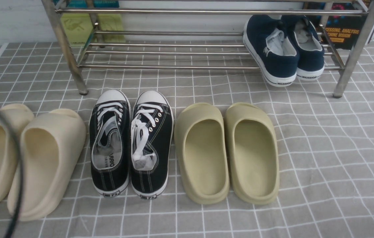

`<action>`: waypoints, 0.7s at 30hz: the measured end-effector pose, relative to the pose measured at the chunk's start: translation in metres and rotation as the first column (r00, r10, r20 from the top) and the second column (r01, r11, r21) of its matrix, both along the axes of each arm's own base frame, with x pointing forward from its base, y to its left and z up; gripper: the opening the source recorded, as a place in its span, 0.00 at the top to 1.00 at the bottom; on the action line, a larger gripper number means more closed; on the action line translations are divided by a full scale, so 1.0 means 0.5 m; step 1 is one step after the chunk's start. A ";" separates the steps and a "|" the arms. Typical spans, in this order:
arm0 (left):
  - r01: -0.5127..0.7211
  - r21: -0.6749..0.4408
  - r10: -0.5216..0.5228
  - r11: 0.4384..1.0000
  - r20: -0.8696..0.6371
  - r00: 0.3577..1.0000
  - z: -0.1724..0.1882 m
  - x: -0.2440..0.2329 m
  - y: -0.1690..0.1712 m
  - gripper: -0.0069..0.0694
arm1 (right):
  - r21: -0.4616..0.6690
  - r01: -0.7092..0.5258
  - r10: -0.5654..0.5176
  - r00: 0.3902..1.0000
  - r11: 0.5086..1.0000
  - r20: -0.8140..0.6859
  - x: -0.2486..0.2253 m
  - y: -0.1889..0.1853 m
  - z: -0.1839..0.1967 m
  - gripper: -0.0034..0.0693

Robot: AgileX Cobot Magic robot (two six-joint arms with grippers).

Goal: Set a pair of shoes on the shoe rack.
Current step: Use the left arm to grab the shoe closest to it

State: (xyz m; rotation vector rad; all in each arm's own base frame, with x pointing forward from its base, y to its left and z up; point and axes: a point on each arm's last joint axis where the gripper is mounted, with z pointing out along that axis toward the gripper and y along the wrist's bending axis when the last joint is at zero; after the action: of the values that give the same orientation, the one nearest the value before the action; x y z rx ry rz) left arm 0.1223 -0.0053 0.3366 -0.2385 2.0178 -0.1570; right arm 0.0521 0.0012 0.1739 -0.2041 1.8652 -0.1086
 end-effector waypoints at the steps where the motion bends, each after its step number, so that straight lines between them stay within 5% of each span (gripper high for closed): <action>1: 0.000 0.005 0.001 1.000 -0.060 0.998 -0.012 0.026 -0.003 0.93 | 0.000 0.000 0.000 1.000 1.000 0.000 0.000 0.000 0.000 0.67; 9: -0.028 -0.104 -0.013 0.994 -0.374 0.927 -0.081 0.199 -0.040 0.91 | 0.000 0.000 0.000 1.000 1.000 0.000 0.000 0.000 0.000 0.65; 14: 0.078 -0.065 -0.100 0.995 -0.492 0.865 -0.139 0.276 -0.086 0.67 | 0.000 0.000 0.000 1.000 1.000 0.000 0.000 0.000 0.000 0.64; 17: 0.131 -0.060 -0.142 0.990 -0.533 0.834 -0.188 0.310 -0.122 0.44 | 0.000 0.000 0.000 1.000 1.000 0.000 0.000 0.000 0.000 0.64; 21: 0.139 -0.045 -0.140 0.989 -0.563 0.815 -0.243 0.341 -0.133 0.44 | 0.000 0.000 0.000 1.000 1.000 0.000 0.000 0.000 0.000 0.63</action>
State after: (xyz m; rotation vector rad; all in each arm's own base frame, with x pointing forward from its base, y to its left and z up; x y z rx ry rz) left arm 0.2929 -0.0715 0.2149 -0.1454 2.6344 -0.1972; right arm 0.0521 0.0012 0.1739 -0.2041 1.8652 -0.1086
